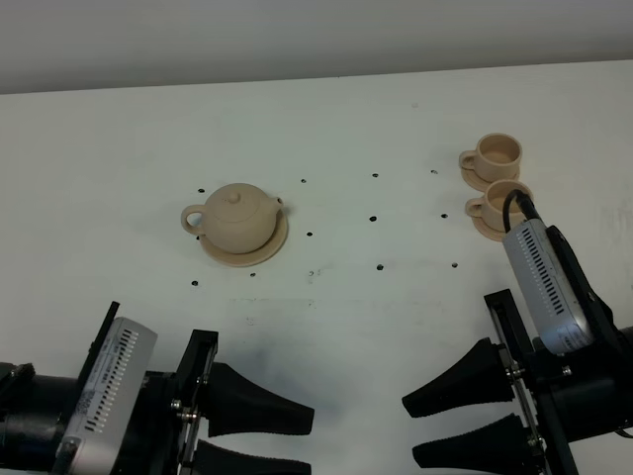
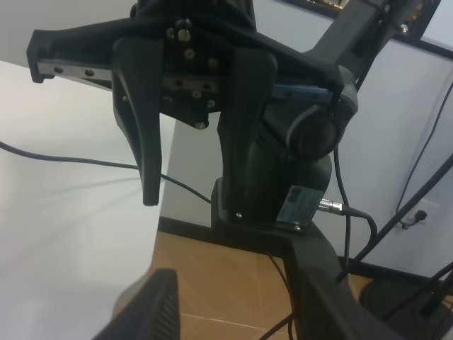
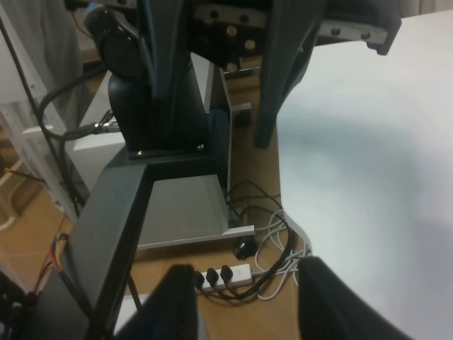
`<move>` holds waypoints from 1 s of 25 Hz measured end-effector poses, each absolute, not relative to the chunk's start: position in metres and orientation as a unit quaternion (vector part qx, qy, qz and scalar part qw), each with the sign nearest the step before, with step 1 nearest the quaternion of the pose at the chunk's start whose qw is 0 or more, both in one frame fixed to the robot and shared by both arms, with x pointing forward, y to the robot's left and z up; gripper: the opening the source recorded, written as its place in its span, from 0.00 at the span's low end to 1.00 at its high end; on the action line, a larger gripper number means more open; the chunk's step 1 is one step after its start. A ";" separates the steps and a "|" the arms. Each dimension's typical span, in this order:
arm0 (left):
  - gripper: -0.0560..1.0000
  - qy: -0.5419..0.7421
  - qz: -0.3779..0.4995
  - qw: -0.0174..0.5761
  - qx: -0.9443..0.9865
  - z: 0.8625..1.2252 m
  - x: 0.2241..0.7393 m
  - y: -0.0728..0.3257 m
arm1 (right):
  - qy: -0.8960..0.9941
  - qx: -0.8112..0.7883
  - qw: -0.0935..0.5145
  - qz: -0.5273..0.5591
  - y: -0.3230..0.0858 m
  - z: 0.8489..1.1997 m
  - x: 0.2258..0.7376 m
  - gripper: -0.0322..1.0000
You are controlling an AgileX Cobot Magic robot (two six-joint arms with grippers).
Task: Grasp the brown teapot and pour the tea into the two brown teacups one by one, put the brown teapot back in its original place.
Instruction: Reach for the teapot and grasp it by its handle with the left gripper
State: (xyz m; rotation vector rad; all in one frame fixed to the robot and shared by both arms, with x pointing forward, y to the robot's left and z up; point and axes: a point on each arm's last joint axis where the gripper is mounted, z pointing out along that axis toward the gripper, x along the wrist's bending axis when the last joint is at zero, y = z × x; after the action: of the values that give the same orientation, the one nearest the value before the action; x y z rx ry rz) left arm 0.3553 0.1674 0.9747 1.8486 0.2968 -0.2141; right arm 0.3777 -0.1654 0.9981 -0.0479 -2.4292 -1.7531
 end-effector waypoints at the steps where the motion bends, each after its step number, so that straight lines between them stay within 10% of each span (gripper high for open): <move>1: 0.45 0.127 -0.092 0.588 0.793 0.975 0.355 0.167 | -0.809 -0.016 0.073 -0.583 -0.165 0.998 0.378 0.36; 25: 0.45 0.122 -0.056 0.633 0.762 1.016 0.386 0.155 | -0.820 -0.059 0.104 -0.560 -0.164 1.024 0.386 0.36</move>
State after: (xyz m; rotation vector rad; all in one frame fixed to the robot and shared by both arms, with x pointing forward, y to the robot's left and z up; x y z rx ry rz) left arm 0.3864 0.1554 1.0161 1.7431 0.2789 -0.1286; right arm 0.3860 -0.1638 1.0236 -0.1750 -2.4183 -1.6503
